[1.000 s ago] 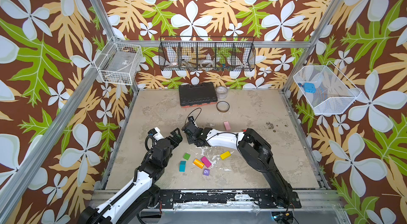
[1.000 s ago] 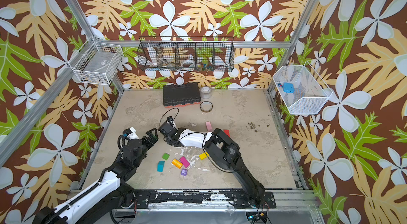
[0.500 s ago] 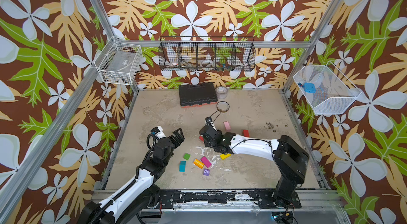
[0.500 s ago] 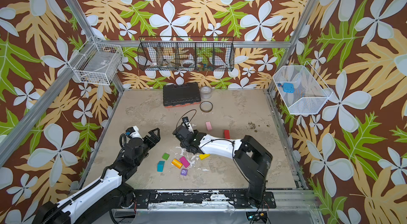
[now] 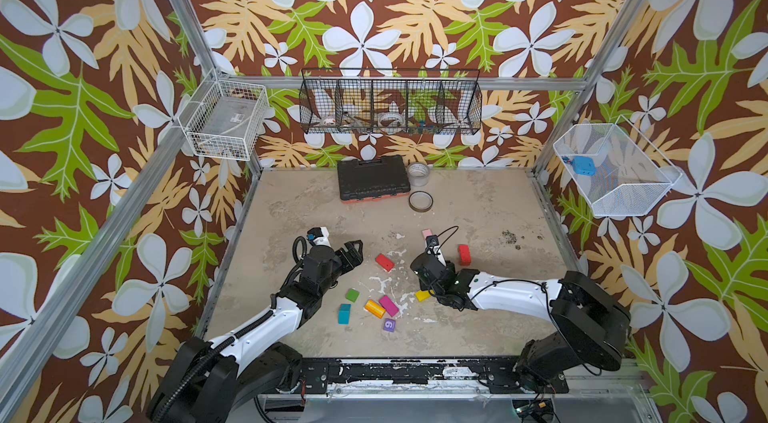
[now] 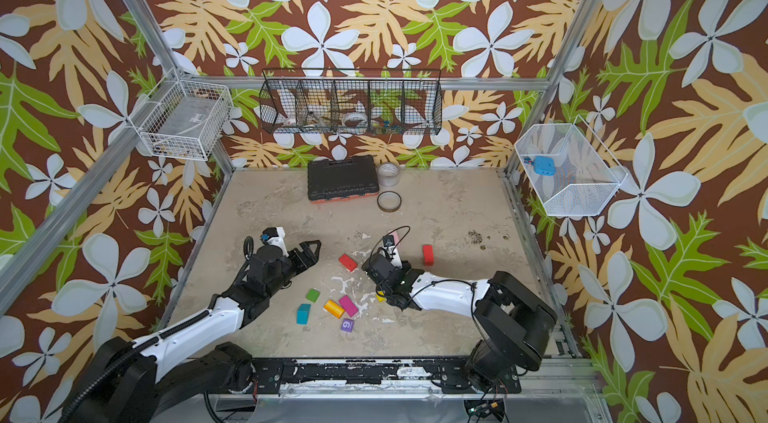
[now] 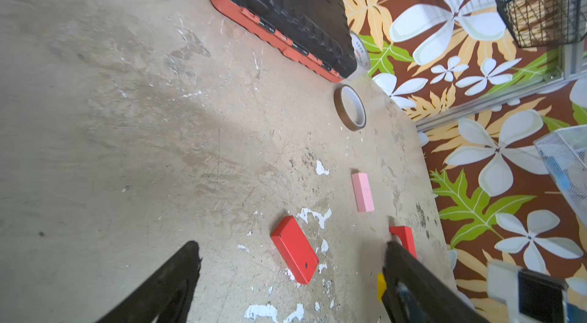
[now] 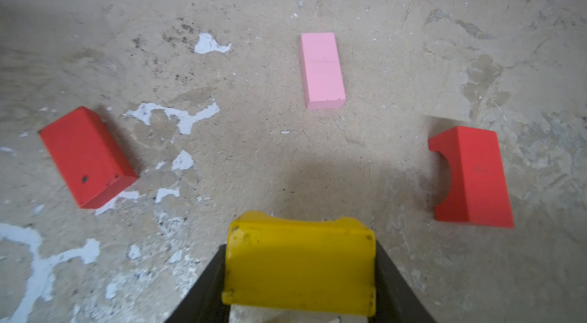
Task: Build the wood block tower
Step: 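Carry the yellow block to the red arch block and release it beside it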
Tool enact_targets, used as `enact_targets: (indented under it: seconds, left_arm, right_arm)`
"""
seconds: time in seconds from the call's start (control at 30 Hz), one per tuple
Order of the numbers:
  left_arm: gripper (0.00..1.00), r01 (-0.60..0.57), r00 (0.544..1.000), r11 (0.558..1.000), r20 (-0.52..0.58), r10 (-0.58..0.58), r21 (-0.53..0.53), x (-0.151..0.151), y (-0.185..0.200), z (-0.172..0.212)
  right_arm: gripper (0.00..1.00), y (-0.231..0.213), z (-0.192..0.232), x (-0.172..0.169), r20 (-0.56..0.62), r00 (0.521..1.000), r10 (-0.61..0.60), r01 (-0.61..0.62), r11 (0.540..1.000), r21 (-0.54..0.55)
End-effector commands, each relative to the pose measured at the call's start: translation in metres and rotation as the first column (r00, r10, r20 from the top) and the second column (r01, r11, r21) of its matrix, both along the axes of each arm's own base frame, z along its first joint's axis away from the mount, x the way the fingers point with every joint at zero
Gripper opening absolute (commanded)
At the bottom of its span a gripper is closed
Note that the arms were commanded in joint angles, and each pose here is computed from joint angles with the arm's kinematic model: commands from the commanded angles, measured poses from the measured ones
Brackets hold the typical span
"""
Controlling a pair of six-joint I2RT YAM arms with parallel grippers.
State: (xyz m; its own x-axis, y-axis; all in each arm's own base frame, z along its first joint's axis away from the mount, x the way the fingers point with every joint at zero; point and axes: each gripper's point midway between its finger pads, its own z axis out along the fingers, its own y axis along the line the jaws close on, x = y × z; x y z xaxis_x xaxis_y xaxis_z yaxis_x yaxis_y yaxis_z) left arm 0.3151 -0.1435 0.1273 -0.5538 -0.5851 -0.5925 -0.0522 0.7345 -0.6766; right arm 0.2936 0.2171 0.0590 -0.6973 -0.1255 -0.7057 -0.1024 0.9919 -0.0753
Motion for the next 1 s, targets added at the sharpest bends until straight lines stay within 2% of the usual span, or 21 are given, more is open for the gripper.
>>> enact_targets:
  seconds: [0.0,0.23,0.33,0.5,0.57,0.7,0.97]
  left_arm:
    - [0.91,0.06,0.998,0.998,0.001,-0.06,-0.003,0.003,-0.013,0.001]
    - [0.89,0.097,0.994,0.995,-0.052,-0.096,0.008,0.007,-0.025,-0.014]
    - [0.89,0.107,0.992,0.994,-0.068,-0.106,0.011,0.008,-0.028,-0.018]
    - [0.89,0.115,0.99,0.993,-0.081,-0.114,0.014,0.008,-0.031,-0.022]
    - [0.89,0.116,0.99,0.993,-0.082,-0.115,0.016,0.008,-0.031,-0.022]
    - [0.88,0.112,0.991,0.994,-0.078,-0.11,0.02,0.008,-0.03,-0.02]
    - [0.89,0.113,0.991,0.993,-0.076,-0.111,0.02,0.007,-0.03,-0.018]
  right_arm:
    - [0.46,-0.005,-0.008,0.007,0.004,1.0,-0.031,0.031,0.999,-0.011]
    - [0.52,-0.014,-0.026,0.016,-0.028,0.998,-0.055,0.054,0.998,-0.035]
    - [0.59,-0.018,-0.028,0.017,-0.029,0.998,-0.064,0.063,0.997,-0.047]
    - [0.77,-0.021,-0.03,0.017,-0.028,0.997,-0.077,0.076,0.996,-0.05]
    - [0.81,-0.024,-0.031,0.015,-0.029,0.996,-0.087,0.085,0.995,-0.053]
    - [0.84,-0.032,-0.031,0.012,-0.019,0.993,-0.117,0.116,0.992,-0.059]
    - [0.83,-0.051,-0.026,0.002,0.001,0.986,-0.166,0.166,0.984,-0.056]
